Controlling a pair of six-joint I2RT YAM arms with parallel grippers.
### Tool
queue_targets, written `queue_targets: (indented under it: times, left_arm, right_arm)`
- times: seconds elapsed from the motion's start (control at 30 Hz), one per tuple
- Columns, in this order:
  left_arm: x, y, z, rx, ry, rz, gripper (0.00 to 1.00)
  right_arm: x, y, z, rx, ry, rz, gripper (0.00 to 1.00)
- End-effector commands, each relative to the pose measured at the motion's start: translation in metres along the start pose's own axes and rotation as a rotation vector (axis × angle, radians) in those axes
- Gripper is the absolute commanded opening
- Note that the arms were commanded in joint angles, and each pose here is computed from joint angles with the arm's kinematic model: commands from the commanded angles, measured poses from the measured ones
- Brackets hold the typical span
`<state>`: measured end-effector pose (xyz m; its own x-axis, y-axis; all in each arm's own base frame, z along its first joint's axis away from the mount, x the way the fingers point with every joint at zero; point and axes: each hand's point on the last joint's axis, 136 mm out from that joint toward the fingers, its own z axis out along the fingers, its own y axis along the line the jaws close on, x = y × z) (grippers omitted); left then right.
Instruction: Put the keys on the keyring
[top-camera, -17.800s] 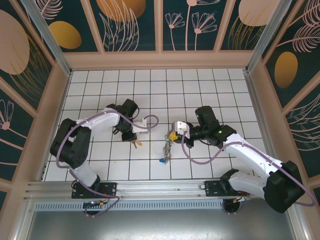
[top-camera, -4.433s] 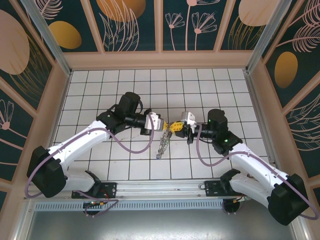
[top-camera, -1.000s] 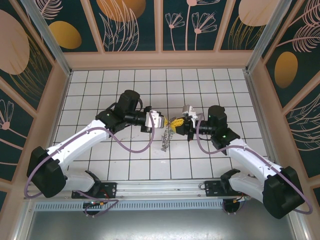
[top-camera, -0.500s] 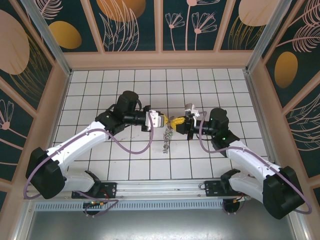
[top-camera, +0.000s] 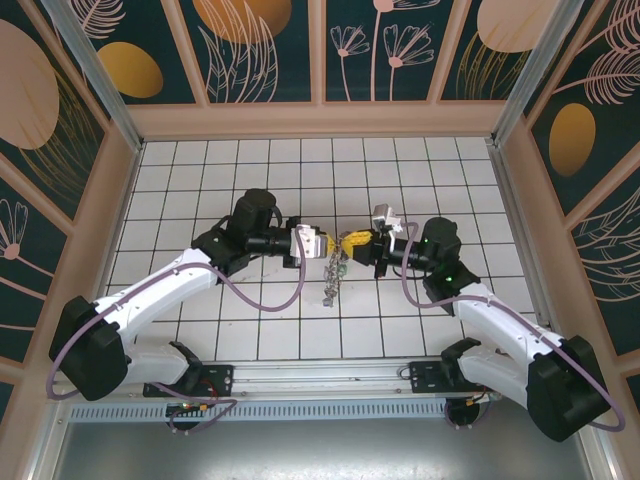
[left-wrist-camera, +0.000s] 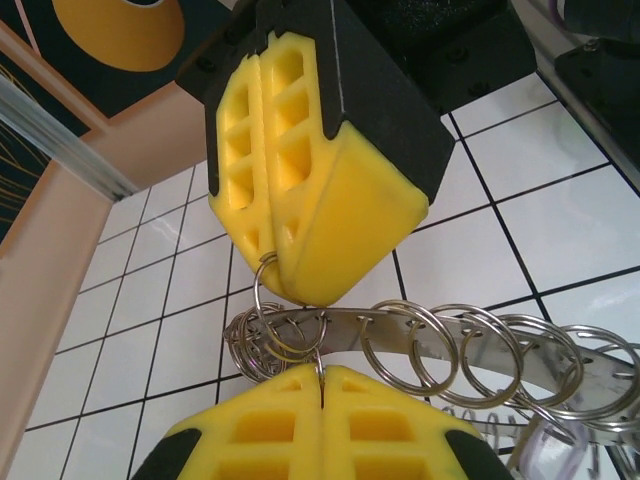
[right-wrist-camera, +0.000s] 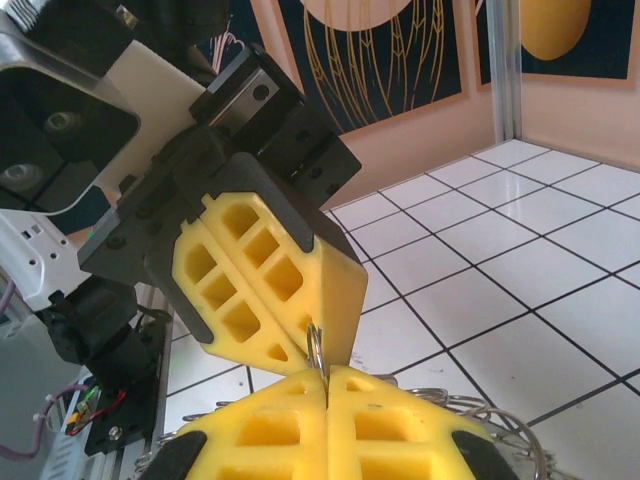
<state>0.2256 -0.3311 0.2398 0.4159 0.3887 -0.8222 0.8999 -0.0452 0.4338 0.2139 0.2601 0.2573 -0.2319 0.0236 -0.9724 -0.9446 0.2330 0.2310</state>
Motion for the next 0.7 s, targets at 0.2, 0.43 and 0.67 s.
queue_targets:
  times: [0.2,0.43,0.67]
  left_arm:
    - [-0.006,-0.013,0.002,0.023,-0.028,-0.038,0.0]
    - [-0.025,0.001,0.0,-0.028,-0.114,-0.1,0.0]
    - [-0.033,0.002,0.0,-0.024,-0.167,-0.166,0.0]
  right_arm:
    - [-0.034,-0.004,-0.004,0.062,-0.121,-0.084,0.0]
    - [-0.024,0.0,0.007,0.066,-0.13,-0.052,0.0]
    - [-0.025,0.0,0.01,0.074,-0.172,-0.035,0.0]
